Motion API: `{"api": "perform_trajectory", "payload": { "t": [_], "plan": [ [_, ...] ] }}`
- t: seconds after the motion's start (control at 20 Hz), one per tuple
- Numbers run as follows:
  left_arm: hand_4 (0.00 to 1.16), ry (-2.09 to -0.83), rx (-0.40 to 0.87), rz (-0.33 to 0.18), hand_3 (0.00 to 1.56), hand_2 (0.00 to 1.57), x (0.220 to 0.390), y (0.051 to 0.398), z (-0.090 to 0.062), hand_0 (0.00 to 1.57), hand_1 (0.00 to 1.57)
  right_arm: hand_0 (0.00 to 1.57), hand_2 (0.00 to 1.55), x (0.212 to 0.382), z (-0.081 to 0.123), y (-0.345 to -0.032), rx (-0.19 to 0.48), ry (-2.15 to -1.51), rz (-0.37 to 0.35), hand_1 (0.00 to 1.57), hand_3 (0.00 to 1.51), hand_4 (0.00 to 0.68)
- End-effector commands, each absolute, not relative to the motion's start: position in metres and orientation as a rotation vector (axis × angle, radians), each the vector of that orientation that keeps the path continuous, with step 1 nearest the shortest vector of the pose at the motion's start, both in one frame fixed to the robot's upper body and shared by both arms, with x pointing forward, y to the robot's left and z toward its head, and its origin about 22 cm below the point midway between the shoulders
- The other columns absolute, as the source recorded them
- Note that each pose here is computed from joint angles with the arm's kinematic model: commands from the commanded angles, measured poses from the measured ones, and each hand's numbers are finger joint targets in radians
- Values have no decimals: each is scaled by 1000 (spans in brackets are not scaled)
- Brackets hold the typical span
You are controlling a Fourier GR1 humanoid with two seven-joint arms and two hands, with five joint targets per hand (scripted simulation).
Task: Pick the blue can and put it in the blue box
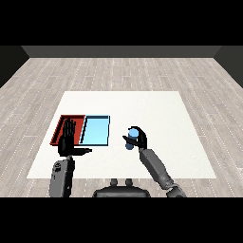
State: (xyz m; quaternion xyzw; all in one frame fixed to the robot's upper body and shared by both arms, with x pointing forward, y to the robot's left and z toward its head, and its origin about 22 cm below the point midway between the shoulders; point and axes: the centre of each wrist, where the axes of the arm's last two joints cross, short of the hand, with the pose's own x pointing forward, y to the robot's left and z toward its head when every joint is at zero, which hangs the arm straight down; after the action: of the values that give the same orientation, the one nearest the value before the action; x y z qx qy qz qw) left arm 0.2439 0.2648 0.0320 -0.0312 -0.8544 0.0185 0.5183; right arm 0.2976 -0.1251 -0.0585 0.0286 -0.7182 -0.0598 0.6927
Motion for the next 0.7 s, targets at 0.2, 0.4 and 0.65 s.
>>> {"api": "perform_trajectory", "payload": {
  "t": [0.2,0.4,0.65],
  "plan": [
    [0,-2035,-86,23,0,0,244,264,24,0,0,1500,1474,296,-59,-121,6,-1600,-117,1500,1431,630],
    [0,-2026,-66,-37,0,0,247,264,36,0,0,1445,1454,310,-29,-119,-37,-1658,-51,1445,1400,629],
    [0,-1970,-154,-64,0,0,254,238,25,0,0,1458,1455,294,-1,-129,-68,-1736,8,1458,1401,623]
  ]
}}
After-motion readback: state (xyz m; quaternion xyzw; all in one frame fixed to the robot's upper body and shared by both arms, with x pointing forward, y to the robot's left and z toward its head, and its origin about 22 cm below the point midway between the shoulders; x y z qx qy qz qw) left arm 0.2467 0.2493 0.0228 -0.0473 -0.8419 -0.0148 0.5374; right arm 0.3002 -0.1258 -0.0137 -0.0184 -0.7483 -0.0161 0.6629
